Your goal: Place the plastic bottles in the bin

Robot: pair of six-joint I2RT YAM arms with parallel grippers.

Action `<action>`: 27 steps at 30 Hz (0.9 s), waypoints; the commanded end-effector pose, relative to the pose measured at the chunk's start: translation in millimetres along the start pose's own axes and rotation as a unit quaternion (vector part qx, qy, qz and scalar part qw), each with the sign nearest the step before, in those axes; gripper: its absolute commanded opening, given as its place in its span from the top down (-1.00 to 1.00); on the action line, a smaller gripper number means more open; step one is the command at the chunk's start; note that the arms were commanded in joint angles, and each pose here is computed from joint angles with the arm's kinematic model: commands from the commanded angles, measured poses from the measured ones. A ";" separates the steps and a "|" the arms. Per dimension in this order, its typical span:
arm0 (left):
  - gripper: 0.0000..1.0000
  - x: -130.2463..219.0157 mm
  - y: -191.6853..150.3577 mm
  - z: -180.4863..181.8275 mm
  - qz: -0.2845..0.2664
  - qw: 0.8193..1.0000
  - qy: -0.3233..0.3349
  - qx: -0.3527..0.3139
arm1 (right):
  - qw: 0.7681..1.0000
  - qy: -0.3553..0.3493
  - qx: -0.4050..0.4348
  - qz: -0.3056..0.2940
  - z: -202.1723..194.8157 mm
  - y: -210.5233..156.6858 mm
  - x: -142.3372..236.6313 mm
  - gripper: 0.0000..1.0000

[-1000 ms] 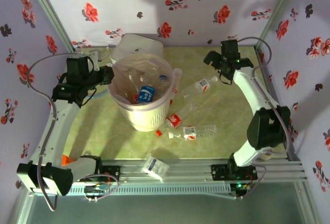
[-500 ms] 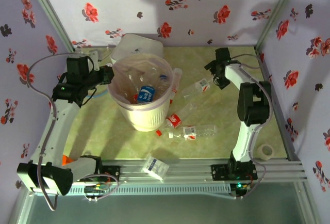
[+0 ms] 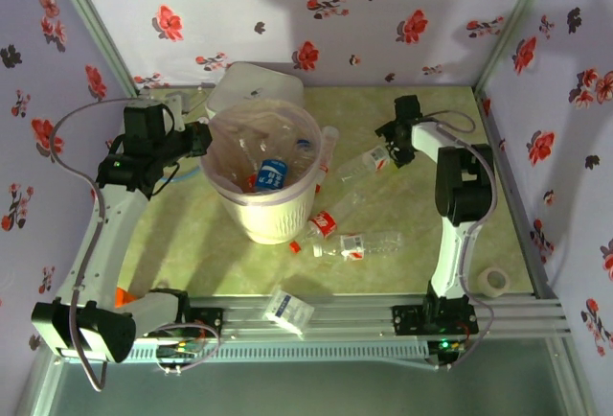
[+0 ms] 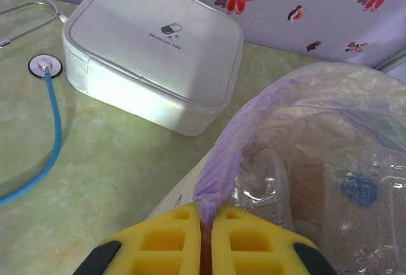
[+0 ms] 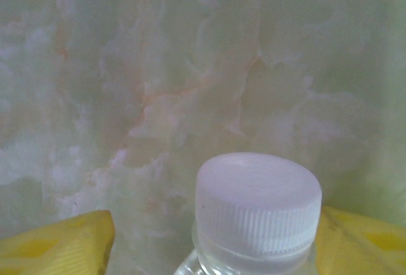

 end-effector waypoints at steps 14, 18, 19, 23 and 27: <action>0.93 -3.1 -9.2 -0.3 0.021 1.000 -0.001 0.017 | 0.986 0.060 0.098 -0.125 29.5 32.1 130.4 0.25; 0.93 -2.8 -8.8 -0.4 0.019 1.000 -0.001 0.020 | 0.981 0.077 0.115 -0.137 33.1 33.5 152.9 0.13; 0.94 -2.9 -9.0 -0.1 0.018 1.000 -0.001 0.021 | 0.982 0.071 0.116 -0.130 30.2 32.4 150.6 0.02; 0.93 -1.7 -10.2 -0.6 0.015 1.000 -0.002 0.024 | 0.989 0.034 0.116 -0.088 12.3 19.3 119.6 -0.59; 0.93 0.6 -11.8 -0.6 0.019 1.000 0.000 0.020 | 0.992 0.027 0.106 -0.057 6.8 2.9 84.8 -0.96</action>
Point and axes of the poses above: each hand's point on the last joint's axis, 136 mm out from that joint toward the fingers, its own x axis back along the fingers, its own z axis along the line the jaws close on, y = z × x, the point moved 2 cm from there along x, back along the fingers, and after that the axes turned 14 degrees about -x, right-handed, at the moved point
